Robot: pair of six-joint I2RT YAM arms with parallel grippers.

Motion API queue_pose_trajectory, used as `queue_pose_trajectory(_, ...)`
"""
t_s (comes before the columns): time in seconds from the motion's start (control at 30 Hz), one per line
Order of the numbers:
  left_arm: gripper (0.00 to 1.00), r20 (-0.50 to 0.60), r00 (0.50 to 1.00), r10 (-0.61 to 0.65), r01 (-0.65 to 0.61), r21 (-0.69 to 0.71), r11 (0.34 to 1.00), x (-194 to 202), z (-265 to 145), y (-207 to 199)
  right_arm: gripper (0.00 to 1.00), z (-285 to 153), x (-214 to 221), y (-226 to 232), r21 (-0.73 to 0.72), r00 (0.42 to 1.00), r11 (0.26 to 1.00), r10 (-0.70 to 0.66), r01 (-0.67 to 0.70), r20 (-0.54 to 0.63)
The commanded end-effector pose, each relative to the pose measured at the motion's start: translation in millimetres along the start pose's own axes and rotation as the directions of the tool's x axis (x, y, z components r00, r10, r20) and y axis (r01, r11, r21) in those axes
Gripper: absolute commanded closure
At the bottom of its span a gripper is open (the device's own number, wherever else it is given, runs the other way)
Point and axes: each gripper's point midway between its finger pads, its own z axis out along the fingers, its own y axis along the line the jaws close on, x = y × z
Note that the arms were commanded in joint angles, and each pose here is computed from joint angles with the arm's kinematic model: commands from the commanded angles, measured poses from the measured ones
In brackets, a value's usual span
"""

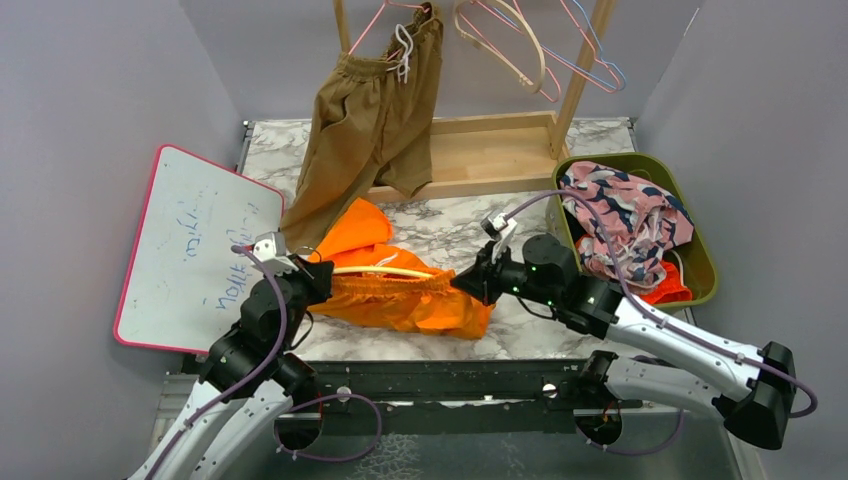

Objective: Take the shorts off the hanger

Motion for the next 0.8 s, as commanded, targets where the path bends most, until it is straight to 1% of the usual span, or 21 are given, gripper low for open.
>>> queue_pose_trajectory(0.0,1.00,0.275,0.948,-0.158,0.179,-0.054,0.982,-68.6,-10.8,5.3,0.99,-23.0,42.7,-7.1,-0.021,0.989,0.998,-0.058,0.056,-0.134)
queue_pose_trajectory(0.03,1.00,0.274,0.948,-0.159,0.181,-0.056,0.982,-67.8,-10.3,5.8,0.99,-23.8,43.3,1.3,-0.068,0.989,0.996,-0.058,0.049,-0.135)
queue_pose_trajectory(0.1,1.00,0.279,0.946,-0.163,0.188,-0.065,0.980,-67.9,-10.0,7.7,0.99,-23.9,49.2,7.2,-0.101,0.984,0.994,-0.048,0.032,-0.170)
queue_pose_trajectory(0.33,1.00,0.317,0.928,-0.194,0.228,-0.072,0.971,-74.4,-16.4,13.6,0.99,-16.9,82.5,-6.7,-0.013,0.931,1.000,0.014,-0.020,-0.364)
queue_pose_trajectory(0.43,1.00,0.310,0.927,-0.209,0.238,-0.057,0.970,-74.4,-16.3,10.4,0.99,-6.3,92.8,-13.2,0.007,0.917,1.000,0.019,-0.017,-0.399)
queue_pose_trajectory(0.53,1.00,0.297,0.926,-0.234,0.256,-0.036,0.966,-72.9,-15.1,5.7,0.99,3.5,103.7,-10.6,-0.028,0.891,0.999,0.003,-0.017,-0.454)
queue_pose_trajectory(0.67,1.00,0.294,0.918,-0.265,0.282,-0.013,0.959,-73.5,-16.1,2.3,0.99,19.6,112.3,-2.4,-0.100,0.881,0.994,-0.012,-0.040,-0.473)
queue_pose_trajectory(0.77,1.00,0.317,0.905,-0.284,0.301,-0.006,0.954,-77.8,-20.5,4.7,0.99,24.9,104.7,-1.1,-0.097,0.901,0.994,0.003,-0.050,-0.434)
